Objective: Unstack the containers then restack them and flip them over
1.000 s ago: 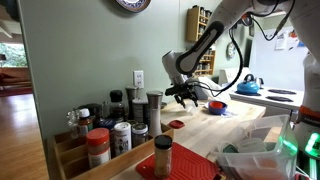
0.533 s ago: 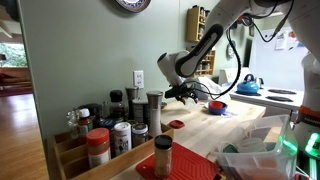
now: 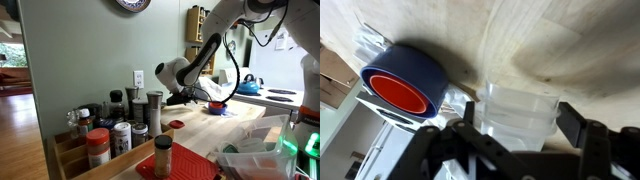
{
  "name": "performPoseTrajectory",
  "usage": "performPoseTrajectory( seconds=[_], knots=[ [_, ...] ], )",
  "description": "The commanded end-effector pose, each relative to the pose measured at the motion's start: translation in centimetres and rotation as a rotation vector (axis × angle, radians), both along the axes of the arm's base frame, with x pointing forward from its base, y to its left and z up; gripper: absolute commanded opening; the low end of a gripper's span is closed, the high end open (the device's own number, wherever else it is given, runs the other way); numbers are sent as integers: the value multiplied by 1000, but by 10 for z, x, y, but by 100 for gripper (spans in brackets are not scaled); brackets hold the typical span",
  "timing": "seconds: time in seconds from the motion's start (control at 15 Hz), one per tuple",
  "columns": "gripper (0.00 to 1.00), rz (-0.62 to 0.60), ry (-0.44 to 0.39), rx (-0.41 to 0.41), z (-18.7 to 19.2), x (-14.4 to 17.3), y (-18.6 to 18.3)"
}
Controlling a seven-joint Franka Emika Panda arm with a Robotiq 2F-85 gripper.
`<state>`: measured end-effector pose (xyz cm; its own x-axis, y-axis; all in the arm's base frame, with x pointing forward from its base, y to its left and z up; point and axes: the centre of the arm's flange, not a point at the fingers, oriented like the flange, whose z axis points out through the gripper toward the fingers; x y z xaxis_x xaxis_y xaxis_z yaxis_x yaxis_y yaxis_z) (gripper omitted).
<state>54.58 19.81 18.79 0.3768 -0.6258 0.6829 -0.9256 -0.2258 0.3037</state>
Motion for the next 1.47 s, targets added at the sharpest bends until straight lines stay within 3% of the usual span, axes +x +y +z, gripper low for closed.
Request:
performPoseTrajectory(
  seconds=[0.0, 0.27, 0.33, 0.53, 0.87, 1.13, 1.4],
  knots=[
    [56, 32, -32, -91, -15, 3, 5],
    [56, 53, -22, -109, -23, 1, 8],
    [82, 52, -12, -103, -25, 0, 10],
    [98, 60, 6, -95, -28, -3, 15],
    [100, 74, 12, -46, -15, -4, 16],
    [100, 91, 32, 79, 26, 1, -3],
    [100, 152, 73, 259, 73, 9, -26]
  ],
)
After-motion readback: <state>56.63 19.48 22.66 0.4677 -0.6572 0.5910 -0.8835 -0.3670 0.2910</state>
